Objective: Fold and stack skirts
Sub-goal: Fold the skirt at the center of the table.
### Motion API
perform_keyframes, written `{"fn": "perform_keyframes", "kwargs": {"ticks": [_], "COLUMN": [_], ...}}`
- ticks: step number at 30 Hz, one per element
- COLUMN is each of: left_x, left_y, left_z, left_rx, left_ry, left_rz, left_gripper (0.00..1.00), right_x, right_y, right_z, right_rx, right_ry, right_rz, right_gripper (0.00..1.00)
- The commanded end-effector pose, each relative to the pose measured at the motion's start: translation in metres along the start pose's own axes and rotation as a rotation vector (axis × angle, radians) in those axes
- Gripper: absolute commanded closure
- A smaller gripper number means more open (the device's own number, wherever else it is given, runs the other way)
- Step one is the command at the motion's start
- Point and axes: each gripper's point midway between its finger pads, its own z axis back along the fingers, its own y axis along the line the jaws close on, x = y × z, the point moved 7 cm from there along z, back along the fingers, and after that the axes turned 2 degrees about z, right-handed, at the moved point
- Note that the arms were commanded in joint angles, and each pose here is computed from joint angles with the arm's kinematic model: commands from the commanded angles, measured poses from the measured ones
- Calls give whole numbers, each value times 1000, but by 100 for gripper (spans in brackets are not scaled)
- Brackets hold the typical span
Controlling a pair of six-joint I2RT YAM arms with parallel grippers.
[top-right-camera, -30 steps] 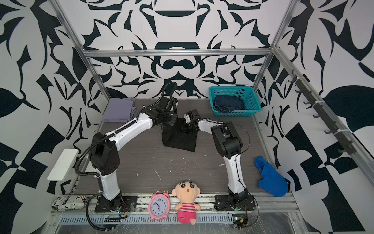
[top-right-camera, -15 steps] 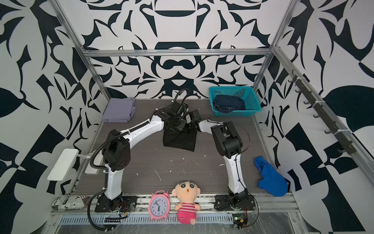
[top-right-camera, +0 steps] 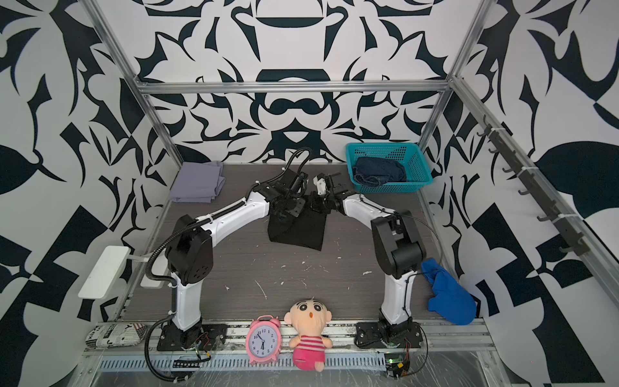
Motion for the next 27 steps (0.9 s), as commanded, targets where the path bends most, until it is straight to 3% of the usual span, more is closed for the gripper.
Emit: {"fn": "perform_keyframes", "kwargs": {"ticks": [1, 4, 11, 27], "left_x": [6, 6, 3, 6], "left_y": [4, 3, -6, -37], "left_z": [20, 20, 11, 15], "left_rx": [1, -5, -25, -67], "left_ry": [-37, -37, -20, -29], "left_rz": [21, 25, -1, -102], "left_gripper": [100, 100, 100, 100], "right_x": [3, -10, -45, -71], "right_y": [-11, -35, -71, -94], "right_z": [39, 51, 34, -15], "right_rx": [-125, -223, -269, -232], "right_ry": [-74, -67, 42, 161], "right_rz": [4, -41, -117, -159], "right_gripper": [81, 82, 84, 90]}}
